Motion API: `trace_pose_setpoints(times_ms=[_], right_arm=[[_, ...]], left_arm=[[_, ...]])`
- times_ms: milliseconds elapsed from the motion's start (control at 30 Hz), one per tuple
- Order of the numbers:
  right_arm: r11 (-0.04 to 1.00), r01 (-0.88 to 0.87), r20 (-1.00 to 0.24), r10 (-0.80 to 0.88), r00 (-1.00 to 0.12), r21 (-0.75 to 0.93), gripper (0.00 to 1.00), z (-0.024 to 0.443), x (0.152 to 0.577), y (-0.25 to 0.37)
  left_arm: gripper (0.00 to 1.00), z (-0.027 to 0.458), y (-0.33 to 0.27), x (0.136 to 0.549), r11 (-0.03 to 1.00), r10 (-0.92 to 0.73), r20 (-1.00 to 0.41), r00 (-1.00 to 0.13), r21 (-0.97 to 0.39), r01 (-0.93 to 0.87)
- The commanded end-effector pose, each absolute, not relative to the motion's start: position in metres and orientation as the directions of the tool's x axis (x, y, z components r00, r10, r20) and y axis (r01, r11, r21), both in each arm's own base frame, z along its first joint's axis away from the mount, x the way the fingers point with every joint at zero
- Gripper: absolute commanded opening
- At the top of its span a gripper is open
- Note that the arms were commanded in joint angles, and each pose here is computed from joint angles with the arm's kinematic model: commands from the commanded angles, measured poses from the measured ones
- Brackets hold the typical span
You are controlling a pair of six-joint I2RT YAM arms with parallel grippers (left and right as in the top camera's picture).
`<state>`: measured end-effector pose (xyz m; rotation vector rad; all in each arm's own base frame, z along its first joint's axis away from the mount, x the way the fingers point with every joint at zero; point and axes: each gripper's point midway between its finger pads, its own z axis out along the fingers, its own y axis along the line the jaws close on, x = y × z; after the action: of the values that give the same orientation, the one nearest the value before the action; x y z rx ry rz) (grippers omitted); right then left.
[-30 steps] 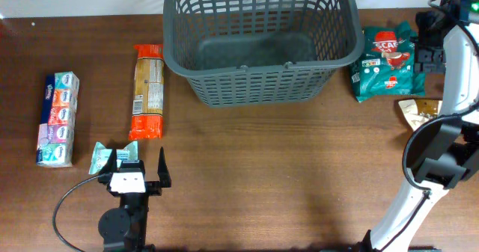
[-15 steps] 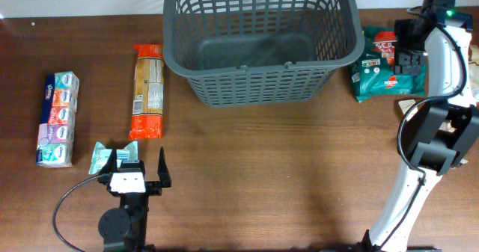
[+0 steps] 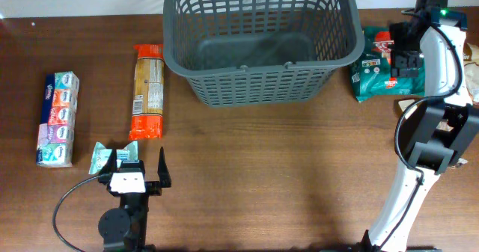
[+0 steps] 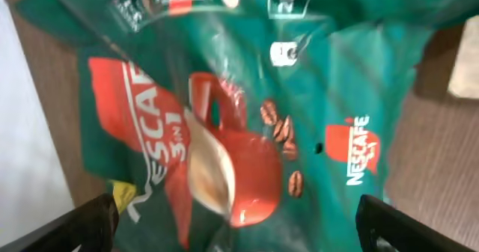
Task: Pack container
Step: 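Lower the right gripper onto the green Nescafé bag and close it, then lift the green Nescafé bag with the right gripper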
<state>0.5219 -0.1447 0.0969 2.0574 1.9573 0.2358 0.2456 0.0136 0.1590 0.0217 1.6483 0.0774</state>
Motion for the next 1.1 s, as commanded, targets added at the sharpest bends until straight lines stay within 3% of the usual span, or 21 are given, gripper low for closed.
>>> trace_pose_setpoints(times_ms=[0,300,567,1067], right_arm=[[-0.023,0.952,-0.127,0.990,0.064,0.306,0.99,0.095,0.522,-0.151],[0.001,0.959,-0.060,0.998,0.017,0.284,0.99,0.060,0.530,-0.140],[0.038,0.941,-0.073,0.997,-0.014,0.337,0.99,0.061,0.544,-0.141],[0.022,0.988,0.044,0.999,-0.029,0.151,0.99,-0.015,0.516,-0.124]], left_arm=[[0.99,0.158,0.014,0.246,0.996,0.077,-0.994,-0.077,0.080,-0.033],[0.99,0.157,0.014,0.246,0.996,0.077,-0.994,-0.077,0.080,-0.033],[0.99,0.158,0.014,0.246,0.996,0.077,-0.994,-0.077,0.080,-0.033],[0.99,0.157,0.014,0.246,0.996,0.077,-0.994,-0.077,0.080,-0.033]])
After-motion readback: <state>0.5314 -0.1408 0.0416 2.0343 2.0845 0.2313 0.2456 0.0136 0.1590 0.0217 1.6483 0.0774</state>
